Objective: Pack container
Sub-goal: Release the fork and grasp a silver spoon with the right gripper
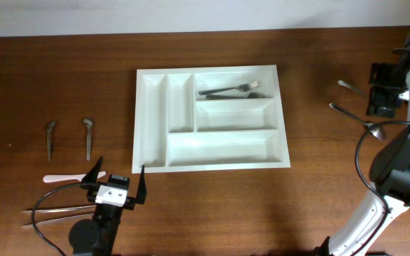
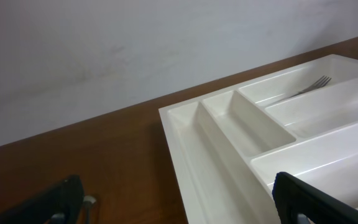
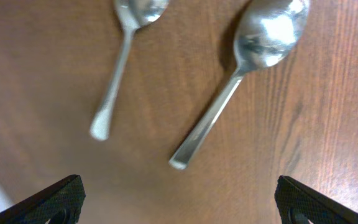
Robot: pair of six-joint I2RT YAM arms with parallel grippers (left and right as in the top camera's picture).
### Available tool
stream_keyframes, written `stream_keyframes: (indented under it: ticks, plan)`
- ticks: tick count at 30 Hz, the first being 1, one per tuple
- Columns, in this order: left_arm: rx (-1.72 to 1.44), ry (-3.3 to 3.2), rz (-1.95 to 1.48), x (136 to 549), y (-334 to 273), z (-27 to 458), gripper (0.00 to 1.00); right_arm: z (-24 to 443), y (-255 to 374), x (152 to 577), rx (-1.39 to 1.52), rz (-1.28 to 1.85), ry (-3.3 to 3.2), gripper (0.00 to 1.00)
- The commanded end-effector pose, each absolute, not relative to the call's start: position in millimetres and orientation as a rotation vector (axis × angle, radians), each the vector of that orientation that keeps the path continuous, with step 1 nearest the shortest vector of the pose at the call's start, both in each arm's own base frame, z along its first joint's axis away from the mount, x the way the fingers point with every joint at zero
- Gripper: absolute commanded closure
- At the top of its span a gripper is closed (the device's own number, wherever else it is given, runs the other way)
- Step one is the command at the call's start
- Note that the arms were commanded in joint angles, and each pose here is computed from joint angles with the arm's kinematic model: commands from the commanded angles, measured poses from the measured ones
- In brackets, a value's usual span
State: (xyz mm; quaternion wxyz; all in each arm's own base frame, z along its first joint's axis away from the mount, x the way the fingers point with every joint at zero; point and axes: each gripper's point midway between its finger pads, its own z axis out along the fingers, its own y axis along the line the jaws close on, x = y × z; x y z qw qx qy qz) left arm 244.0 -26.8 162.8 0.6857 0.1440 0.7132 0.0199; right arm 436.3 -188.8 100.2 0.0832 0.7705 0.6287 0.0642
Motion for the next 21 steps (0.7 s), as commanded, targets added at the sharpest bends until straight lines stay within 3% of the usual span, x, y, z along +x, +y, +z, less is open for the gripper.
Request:
stream_keyframes:
  ticks: [1,21]
  plan:
    - [0.336,1.597,0.044,243.8,-27.8,160.5,0.01,83.4,-190.1,428.2,2.332,0.037,1.87,0.01]
    - [0.335,1.597,0.044,243.8,-27.7,160.5,0.01,35.9,-190.0,410.4,2.569,-0.014,1.804,0.0]
